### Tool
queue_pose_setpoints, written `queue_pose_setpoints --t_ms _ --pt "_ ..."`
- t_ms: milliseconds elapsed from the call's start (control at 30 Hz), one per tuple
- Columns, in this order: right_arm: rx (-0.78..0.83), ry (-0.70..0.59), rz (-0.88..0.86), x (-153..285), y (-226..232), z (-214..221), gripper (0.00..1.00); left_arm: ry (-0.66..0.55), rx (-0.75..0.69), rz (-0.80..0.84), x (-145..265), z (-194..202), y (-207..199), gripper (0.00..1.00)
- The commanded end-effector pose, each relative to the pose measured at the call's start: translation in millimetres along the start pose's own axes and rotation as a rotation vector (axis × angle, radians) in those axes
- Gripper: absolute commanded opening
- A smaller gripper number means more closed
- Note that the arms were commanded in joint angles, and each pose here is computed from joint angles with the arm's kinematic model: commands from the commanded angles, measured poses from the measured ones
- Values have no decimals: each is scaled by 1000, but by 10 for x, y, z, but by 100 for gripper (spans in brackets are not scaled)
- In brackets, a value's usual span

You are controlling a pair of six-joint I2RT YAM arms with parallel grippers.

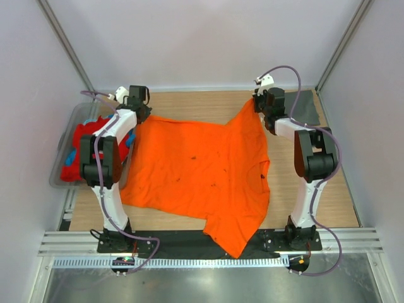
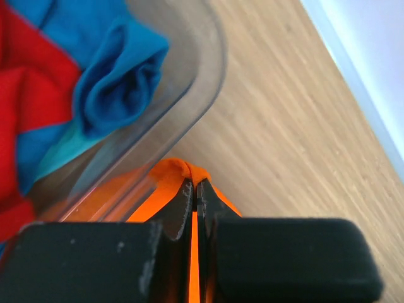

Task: Fold and stack the t-shirts
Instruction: Flatten the tshirt out, then fold the tshirt

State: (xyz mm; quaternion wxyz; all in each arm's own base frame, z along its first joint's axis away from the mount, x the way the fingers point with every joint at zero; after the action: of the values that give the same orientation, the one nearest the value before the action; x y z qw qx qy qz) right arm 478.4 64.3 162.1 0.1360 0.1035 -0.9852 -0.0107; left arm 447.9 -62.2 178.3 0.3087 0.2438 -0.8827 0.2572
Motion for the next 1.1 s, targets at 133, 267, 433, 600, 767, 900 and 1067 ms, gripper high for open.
queue_pose_setpoints --t_ms 133,267,433,600,767,900,1067 --pt "102 -209 -25 -535 -137 -493 1 -80 -17 108 -304 -315 -364 0" --pt "112 -216 -7 -701 -322 -532 1 -65 -9 135 -551 -365 -456 0" --pt "129 -215 -42 -653 -353 -584 1 -53 -32 236 -633 -477 -623 0" --pt "108 -212 -17 -371 -326 -637 1 -44 -117 346 -542 -600 -682 0" --pt "102 -204 7 -2 -290 -696 1 20 -157 356 -481 -639 -548 0" --pt "67 -170 21 359 -234 -702 1 112 -190 409 -398 -617 -479 0" --pt "28 -138 55 720 -181 -654 1 164 -267 383 -264 -693 -415 0"
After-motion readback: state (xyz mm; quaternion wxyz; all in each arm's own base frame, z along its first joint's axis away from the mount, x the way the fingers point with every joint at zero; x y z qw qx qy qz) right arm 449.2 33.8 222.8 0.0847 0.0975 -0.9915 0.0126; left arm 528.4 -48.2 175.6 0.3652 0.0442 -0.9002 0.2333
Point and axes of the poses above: each gripper's point midway between its finger pads, its own x axis back along the fingers, its own y axis along the line the jaws close on, z = x × y, the point moved 10 cm from there along x, back along the fingers, and after that the axes turned 9 degrees about -x, right-handed, at the moved point
